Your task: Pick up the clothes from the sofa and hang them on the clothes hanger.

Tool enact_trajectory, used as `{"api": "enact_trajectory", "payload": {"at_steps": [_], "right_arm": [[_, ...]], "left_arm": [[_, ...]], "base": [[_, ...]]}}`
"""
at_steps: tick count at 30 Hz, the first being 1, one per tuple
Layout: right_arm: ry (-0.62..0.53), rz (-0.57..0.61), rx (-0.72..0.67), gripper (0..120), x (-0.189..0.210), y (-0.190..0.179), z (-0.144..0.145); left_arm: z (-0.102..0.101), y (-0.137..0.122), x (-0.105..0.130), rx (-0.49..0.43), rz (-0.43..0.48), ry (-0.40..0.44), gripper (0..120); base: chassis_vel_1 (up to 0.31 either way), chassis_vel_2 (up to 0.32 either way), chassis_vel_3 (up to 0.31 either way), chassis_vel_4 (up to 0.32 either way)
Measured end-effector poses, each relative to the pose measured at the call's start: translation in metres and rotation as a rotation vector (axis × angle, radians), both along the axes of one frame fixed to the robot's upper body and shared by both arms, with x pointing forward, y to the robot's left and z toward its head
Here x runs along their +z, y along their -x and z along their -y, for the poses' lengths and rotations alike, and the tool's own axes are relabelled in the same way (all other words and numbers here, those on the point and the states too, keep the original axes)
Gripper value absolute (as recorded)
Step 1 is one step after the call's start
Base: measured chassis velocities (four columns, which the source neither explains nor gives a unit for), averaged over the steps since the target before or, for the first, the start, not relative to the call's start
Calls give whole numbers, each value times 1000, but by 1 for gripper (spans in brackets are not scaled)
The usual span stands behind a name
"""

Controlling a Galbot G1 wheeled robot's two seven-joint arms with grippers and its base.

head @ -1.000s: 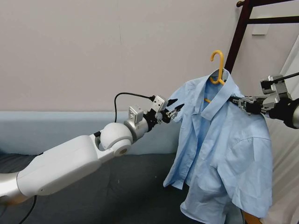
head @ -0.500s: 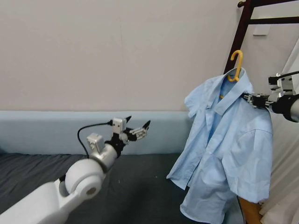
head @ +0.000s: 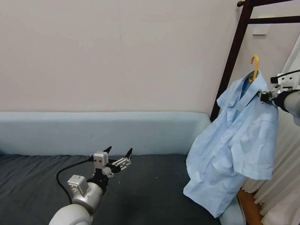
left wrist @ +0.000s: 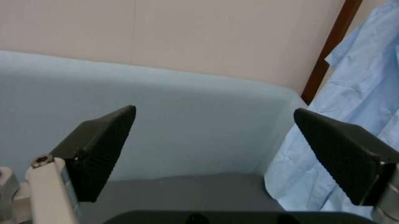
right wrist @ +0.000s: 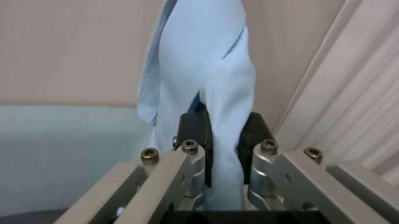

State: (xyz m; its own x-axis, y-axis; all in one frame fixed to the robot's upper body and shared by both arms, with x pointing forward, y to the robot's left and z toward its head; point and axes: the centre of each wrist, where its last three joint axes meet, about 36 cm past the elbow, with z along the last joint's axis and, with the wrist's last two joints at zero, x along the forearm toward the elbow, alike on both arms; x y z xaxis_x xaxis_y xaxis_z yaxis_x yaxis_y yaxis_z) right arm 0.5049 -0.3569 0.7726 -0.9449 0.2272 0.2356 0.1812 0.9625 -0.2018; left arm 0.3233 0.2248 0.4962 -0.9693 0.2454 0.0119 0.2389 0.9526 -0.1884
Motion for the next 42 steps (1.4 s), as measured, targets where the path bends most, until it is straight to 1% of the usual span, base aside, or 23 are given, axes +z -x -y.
{"api": "enact_trajectory", "payload": {"at_steps": [1,2,6,7,10,12,13,16,19,23,24,25,27,28,30,32,35,37,39,41,42], "right_arm": [[0,0,0,8,0,0,0],[24,7,-24,8,-2,-14,-1],[87,29,-114,8,-2,-50,0],[87,29,-114,8,-2,-50,0],[121,52,-175,8,9,-76,-2],[162,74,-212,8,16,-97,-6],[162,74,-212,8,16,-97,-6],[212,103,-236,8,26,-118,-10],[234,122,-233,8,32,-125,-12],[251,170,-231,8,62,-139,-16],[251,170,-231,8,62,-139,-16],[253,181,-230,8,71,-142,-19],[246,196,-228,8,88,-147,-24],[246,196,-228,8,88,-147,-24],[218,199,-225,8,106,-152,-31],[201,193,-226,8,111,-154,-33],[121,148,-251,8,119,-166,-36],[67,119,-273,8,122,-172,-33],[46,109,-285,8,124,-176,-31],[16,105,-306,8,128,-183,-22],[20,116,-317,8,128,-187,-15]], "left_arm": [[0,0,0,0,0,0,100],[1,5,-2,11,-4,0,100],[-1,13,-3,38,-8,3,100],[-1,13,-3,38,-8,3,100],[-1,15,-3,44,-5,4,100],[0,15,-1,45,0,9,100],[0,15,-1,45,0,9,100],[2,17,-2,47,3,18,100],[3,19,-3,46,6,19,100],[8,20,-5,40,9,25,100],[8,20,-5,40,9,25,100],[9,20,-5,39,9,25,100],[9,22,-5,41,7,26,100],[9,22,-5,41,7,26,100],[9,24,-5,44,7,30,100],[9,25,-4,45,7,32,100],[9,28,-2,47,11,34,100],[8,29,0,49,14,34,100],[8,30,1,49,16,34,100],[8,32,2,49,16,33,100],[8,33,2,49,17,29,100]], "base": [[0,0,0,0],[0,0,0,0],[0,0,0,0],[0,0,0,0],[0,0,0,0],[0,0,0,0],[0,0,0,0],[0,0,0,0],[0,0,0,0],[0,0,0,0],[0,0,0,0],[0,0,0,0],[0,0,0,0],[0,0,0,0],[0,0,0,0],[0,0,0,0],[0,0,0,0],[0,0,0,0],[0,0,0,0],[0,0,0,0],[0,0,0,0]]}}
